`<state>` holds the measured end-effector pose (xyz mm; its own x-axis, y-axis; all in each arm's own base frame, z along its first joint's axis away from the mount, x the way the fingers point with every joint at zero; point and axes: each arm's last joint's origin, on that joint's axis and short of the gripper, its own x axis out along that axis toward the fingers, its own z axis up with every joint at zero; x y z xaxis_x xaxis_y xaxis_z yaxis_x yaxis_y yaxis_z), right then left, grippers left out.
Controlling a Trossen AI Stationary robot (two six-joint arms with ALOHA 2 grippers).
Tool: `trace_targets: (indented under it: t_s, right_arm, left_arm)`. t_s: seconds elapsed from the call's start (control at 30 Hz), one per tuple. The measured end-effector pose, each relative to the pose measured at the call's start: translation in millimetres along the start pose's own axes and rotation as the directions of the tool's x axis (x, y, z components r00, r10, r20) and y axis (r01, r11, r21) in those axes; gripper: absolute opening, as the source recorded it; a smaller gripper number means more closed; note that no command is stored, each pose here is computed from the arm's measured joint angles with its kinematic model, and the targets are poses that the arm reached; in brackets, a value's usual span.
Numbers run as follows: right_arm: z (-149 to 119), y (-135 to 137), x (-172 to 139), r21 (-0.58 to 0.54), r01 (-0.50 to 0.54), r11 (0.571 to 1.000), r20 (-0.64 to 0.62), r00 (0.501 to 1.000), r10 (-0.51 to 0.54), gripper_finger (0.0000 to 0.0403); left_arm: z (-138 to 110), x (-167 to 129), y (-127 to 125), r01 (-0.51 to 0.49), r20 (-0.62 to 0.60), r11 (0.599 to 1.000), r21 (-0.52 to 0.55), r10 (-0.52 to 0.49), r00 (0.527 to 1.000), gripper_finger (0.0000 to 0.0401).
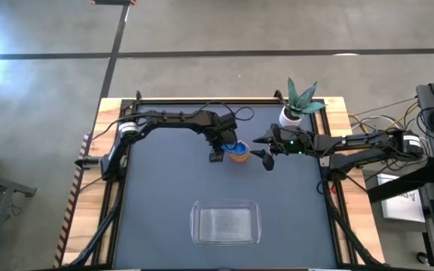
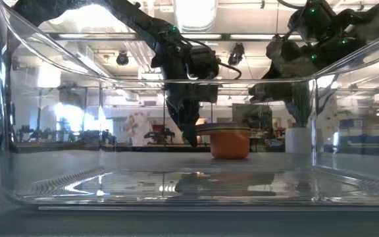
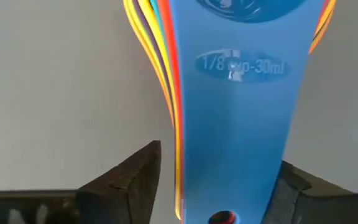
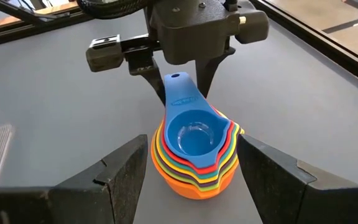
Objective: Nest measuring cups in basket
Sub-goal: Put the stacked measuring cups into the transparent bin
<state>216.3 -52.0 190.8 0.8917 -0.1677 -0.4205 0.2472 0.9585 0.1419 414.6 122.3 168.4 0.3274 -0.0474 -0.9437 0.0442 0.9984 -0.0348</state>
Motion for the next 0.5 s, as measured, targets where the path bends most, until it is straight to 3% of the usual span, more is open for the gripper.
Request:
trace_targets:
  t_s: [0.3, 0.5]
  right_arm:
    - [0.0, 0.0, 0.0, 0.004, 0.000, 1.000, 0.000, 1.000, 0.000, 0.0238]
    - [-0.1, 0.0, 0.0, 0.004, 0.000, 1.000, -0.001, 1.000, 0.000, 0.0238]
  left_arm:
    - [0.2, -0.1, -0.1, -0.001, 0.001, 1.000, 0.001, 0.001, 1.000, 0.0133]
    - [0.2, 0.0, 0.1, -0.002, 0.001, 1.000, 0.001, 0.002, 1.000, 0.0122]
